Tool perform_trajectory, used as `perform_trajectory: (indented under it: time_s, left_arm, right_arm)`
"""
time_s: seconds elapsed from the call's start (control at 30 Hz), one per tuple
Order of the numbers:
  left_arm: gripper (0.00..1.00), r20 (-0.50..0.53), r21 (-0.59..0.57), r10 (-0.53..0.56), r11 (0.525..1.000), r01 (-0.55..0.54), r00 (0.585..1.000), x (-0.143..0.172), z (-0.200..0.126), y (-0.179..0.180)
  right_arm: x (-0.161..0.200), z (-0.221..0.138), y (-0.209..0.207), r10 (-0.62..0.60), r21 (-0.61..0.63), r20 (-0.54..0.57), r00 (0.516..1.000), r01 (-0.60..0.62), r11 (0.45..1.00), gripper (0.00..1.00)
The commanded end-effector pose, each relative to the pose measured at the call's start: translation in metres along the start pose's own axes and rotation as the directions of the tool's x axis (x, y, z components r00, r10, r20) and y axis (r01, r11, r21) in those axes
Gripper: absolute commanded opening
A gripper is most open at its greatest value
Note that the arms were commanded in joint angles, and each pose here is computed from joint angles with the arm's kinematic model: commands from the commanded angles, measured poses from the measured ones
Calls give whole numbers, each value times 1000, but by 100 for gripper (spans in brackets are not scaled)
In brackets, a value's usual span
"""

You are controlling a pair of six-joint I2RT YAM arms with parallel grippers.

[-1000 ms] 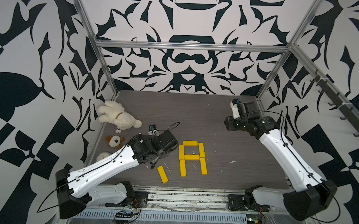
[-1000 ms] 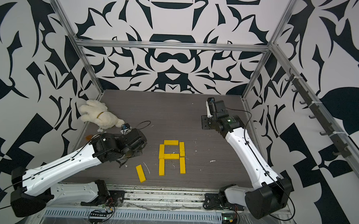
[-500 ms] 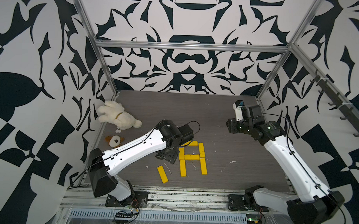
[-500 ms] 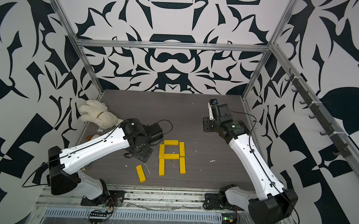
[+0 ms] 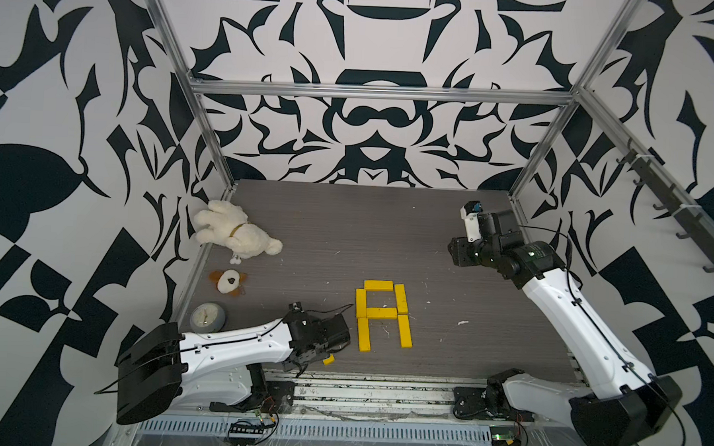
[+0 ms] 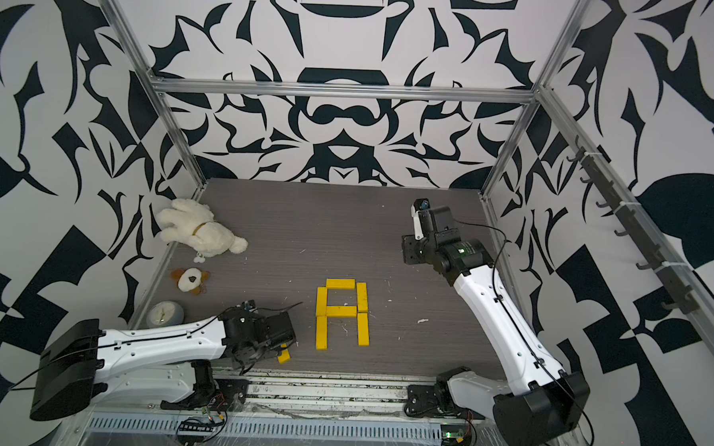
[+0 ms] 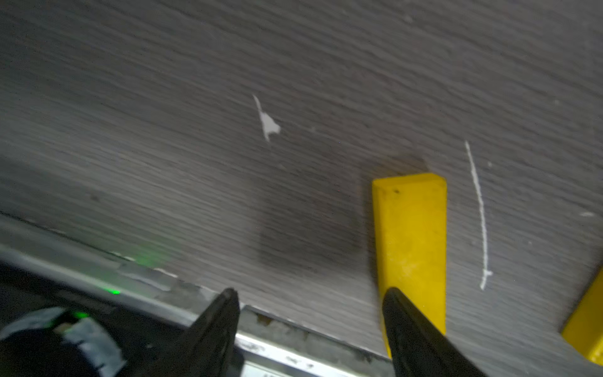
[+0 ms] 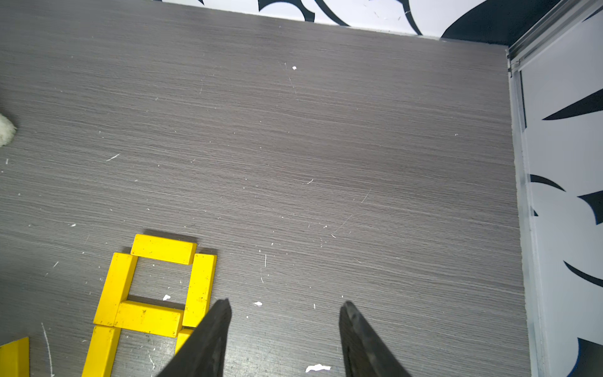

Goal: Assemble the number 8 with building blocks
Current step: Pick up the building block from the center of the board.

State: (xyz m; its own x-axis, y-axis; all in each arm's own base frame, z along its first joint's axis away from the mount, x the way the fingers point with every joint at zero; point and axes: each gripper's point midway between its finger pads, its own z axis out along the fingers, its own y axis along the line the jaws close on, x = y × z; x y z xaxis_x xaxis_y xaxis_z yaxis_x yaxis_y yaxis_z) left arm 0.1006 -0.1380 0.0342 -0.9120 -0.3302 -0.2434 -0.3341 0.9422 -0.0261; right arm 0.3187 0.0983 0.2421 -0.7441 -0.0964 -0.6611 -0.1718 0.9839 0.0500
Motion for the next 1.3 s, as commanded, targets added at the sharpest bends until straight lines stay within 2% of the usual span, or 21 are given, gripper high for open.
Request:
perform_trajectory:
  time_s: [0.0,0.07,0.17,0.4,0.63,0.73,1.0,1.27]
  left_arm:
    - [71,47,204,-278,943,263,959,-9,-11,-57]
    - [71,79,240,-284,936,258,956,-15,-22,-75]
    - [72,97,228,-287,938,259,953,-14,-15,-88]
    - [67,45,205,-367,914,351,929,-3,7,-67]
    - [68,114,163,-334,935,314,936,-16,-16,-54]
    - [68,109,141,-312,945,296,944,-14,-17,-51]
    - [69,38,78,-283,957,280,958,9,10,-39]
    - [70,43,71,-283,957,280,958,11,20,-33]
  right_arm:
    - [-10,5,3,1,-11,14,1000,-1,1000,55]
    - [-9,8,4,4,-16,6,1000,-4,1000,55]
    - [-9,9,4,2,-18,1,1000,-2,1000,55]
    - [-9,4,0,-13,5,20,1000,13,1000,55]
    - [-2,10,-2,-11,11,1,1000,11,1000,55]
    - [-2,13,0,-10,4,-4,1000,10,1000,55]
    - [-2,13,-1,-6,7,-12,1000,6,1000,55]
    - [0,9,-3,-6,18,-12,1000,6,1000,55]
